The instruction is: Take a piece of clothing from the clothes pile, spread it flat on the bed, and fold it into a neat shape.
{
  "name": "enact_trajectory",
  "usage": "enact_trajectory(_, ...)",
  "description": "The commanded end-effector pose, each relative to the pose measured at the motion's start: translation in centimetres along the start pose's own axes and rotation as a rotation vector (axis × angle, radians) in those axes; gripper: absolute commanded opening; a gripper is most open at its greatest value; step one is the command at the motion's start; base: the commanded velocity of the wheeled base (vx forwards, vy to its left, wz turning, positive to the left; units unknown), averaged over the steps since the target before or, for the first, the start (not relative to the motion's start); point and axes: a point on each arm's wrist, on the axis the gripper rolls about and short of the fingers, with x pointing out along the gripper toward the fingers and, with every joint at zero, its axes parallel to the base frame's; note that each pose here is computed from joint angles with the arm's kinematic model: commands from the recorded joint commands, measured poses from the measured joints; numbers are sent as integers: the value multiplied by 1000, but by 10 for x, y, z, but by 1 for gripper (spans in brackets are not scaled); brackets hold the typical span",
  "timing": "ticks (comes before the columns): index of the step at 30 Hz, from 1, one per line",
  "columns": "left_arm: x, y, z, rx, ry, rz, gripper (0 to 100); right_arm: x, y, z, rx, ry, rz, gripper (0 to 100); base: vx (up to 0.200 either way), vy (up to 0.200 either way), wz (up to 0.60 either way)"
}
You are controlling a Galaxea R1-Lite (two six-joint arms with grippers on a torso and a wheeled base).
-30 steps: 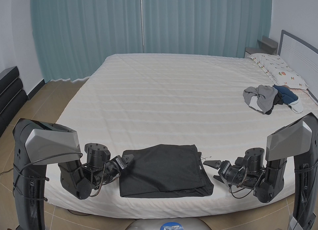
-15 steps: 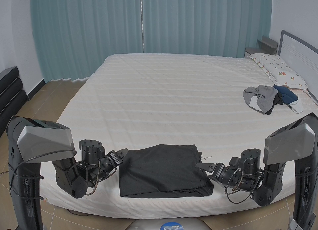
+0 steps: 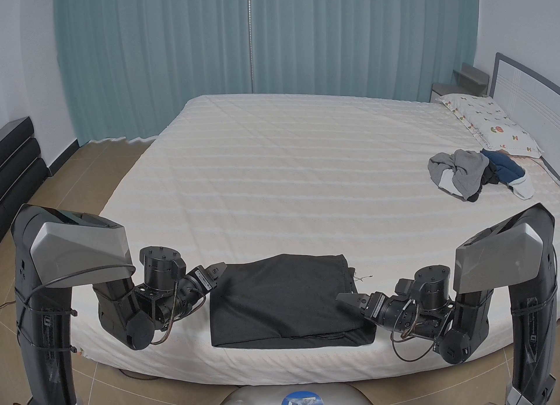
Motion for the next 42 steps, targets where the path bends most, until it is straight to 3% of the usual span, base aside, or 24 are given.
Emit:
enact_trajectory(1, 1, 2, 1, -1, -2, 6, 100, 10, -4, -9, -15, 22, 0, 0, 0, 0, 0)
enact_trajectory(9, 0, 2, 1, -2, -4, 5, 100, 11, -16, -20, -159, 47, -59, 0, 0, 0, 0)
enact_trajectory(14, 1, 3, 5, -7, -16, 8, 100, 8, -17, -17, -162, 10, -95, 0, 0, 0, 0)
enact_trajectory(29, 0, 4, 6, -8, -17, 11, 100, -12, -20, -13, -148, 11, -137, 0, 0, 0, 0)
enact_trajectory(30, 0, 4, 6, -8, -17, 11, 100, -12, -20, -13, -148, 11, -137, 100, 0, 0, 0)
enact_trajectory(35, -3, 1, 10, -7, -28, 1, 100, -14, -20, -10, -161, 3, -141, 100, 0, 0, 0)
enact_trajectory(42, -20, -15, 35, 20, -104, -54, 100, -33, 6, 24, -158, -135, -58, 100, 0, 0, 0)
